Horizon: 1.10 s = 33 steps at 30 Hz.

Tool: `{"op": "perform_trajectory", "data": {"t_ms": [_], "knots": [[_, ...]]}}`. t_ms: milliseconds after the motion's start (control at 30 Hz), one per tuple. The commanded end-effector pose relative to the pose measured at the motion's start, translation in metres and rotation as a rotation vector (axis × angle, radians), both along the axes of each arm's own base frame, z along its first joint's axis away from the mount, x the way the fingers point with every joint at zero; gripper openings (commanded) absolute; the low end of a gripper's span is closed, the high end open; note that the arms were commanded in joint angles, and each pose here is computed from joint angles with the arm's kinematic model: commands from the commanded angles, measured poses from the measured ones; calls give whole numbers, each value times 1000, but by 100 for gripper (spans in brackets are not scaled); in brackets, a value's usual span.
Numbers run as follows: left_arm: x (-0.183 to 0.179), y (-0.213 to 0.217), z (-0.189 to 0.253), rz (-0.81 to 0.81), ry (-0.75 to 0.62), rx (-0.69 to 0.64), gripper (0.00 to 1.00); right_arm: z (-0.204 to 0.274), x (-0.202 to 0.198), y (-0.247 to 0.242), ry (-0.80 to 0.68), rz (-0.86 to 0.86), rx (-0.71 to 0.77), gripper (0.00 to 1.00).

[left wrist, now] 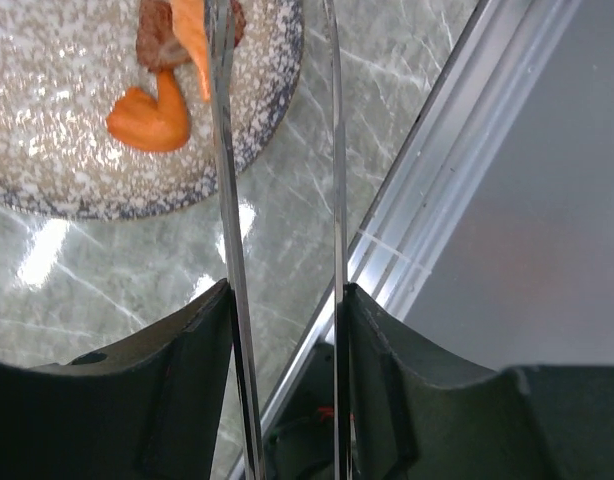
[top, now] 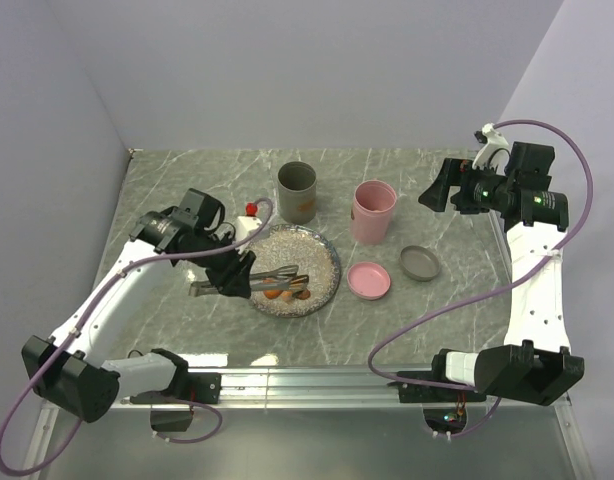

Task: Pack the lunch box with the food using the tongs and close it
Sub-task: Pick up the fake food from the plate.

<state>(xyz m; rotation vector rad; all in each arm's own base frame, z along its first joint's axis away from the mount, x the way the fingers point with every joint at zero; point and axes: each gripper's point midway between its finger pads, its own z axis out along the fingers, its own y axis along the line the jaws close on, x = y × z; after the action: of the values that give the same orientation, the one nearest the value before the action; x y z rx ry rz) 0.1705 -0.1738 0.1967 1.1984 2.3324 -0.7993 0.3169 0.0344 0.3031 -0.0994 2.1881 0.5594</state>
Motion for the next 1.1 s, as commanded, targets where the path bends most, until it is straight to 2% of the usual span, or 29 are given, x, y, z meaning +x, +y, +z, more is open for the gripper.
{"op": "perform_trajectory", "data": {"t_ms": [0, 167, 500, 600, 733, 1067], "knots": [[-7, 6, 12, -71, 36, -47, 50, 10, -4, 3, -42, 25, -2, 100], [-7, 21, -4, -102, 113, -18, 48, 7, -4, 4, -36, 37, 3, 100], [-8, 24, -14, -150, 129, -8, 43, 4, -2, 4, -29, 41, 3, 100], [7, 19, -3, -167, 84, -32, 44, 1, -2, 6, -24, 50, 8, 100], [33, 8, 6, -207, 47, -59, 50, -1, -1, 7, -18, 56, 8, 100], [74, 0, -16, -283, 53, -32, 49, -4, -1, 5, -11, 52, -5, 100]]}}
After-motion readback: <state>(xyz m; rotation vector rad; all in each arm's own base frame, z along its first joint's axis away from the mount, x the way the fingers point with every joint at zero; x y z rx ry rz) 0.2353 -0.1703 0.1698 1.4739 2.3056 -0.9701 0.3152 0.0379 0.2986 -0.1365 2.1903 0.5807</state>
